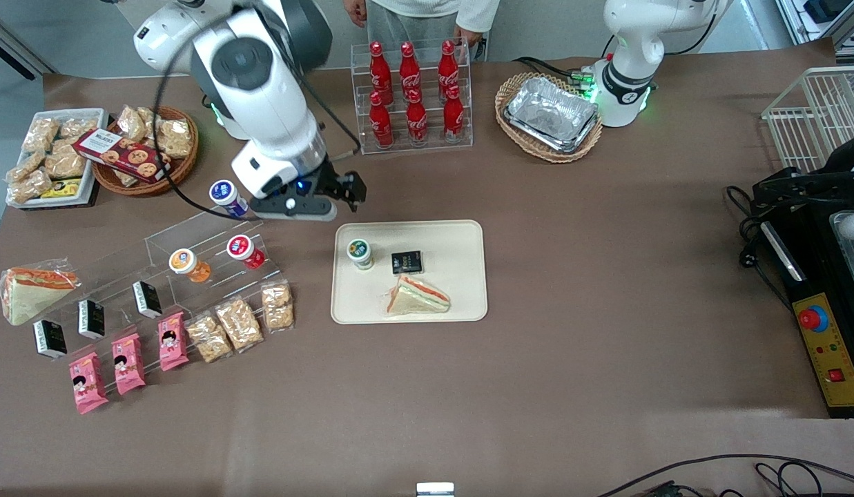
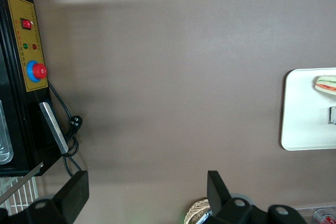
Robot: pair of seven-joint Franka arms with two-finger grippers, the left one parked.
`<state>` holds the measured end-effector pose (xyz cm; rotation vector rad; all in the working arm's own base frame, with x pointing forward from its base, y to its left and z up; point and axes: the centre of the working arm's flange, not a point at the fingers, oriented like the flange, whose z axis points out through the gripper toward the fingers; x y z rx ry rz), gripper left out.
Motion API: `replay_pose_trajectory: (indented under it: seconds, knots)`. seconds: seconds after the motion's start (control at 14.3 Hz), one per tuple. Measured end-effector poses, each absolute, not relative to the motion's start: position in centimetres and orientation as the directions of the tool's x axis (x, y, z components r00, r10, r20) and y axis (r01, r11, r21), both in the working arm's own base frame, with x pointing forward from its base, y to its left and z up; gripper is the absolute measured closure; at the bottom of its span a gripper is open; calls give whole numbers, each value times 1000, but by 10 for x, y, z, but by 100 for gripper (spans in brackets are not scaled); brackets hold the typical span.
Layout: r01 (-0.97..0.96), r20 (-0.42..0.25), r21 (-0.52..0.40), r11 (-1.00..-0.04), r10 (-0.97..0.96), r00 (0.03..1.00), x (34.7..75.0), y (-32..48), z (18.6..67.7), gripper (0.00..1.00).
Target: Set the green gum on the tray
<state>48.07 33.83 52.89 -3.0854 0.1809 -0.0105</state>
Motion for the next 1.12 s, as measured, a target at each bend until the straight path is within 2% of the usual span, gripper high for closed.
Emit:
replay_pose_trajectory:
  seconds: [0.14, 0.28, 0.77, 1.12]
  knots:
    - [-106, 23, -68, -992, -108, 994, 481, 340, 571, 0]
    - [-62, 32, -71, -996, -64, 997, 486, 332, 591, 0]
    - [73, 4, -47, -996, 73, 997, 552, 173, 603, 0]
    - [126, -10, -55, -990, 127, 992, 571, 69, 603, 0]
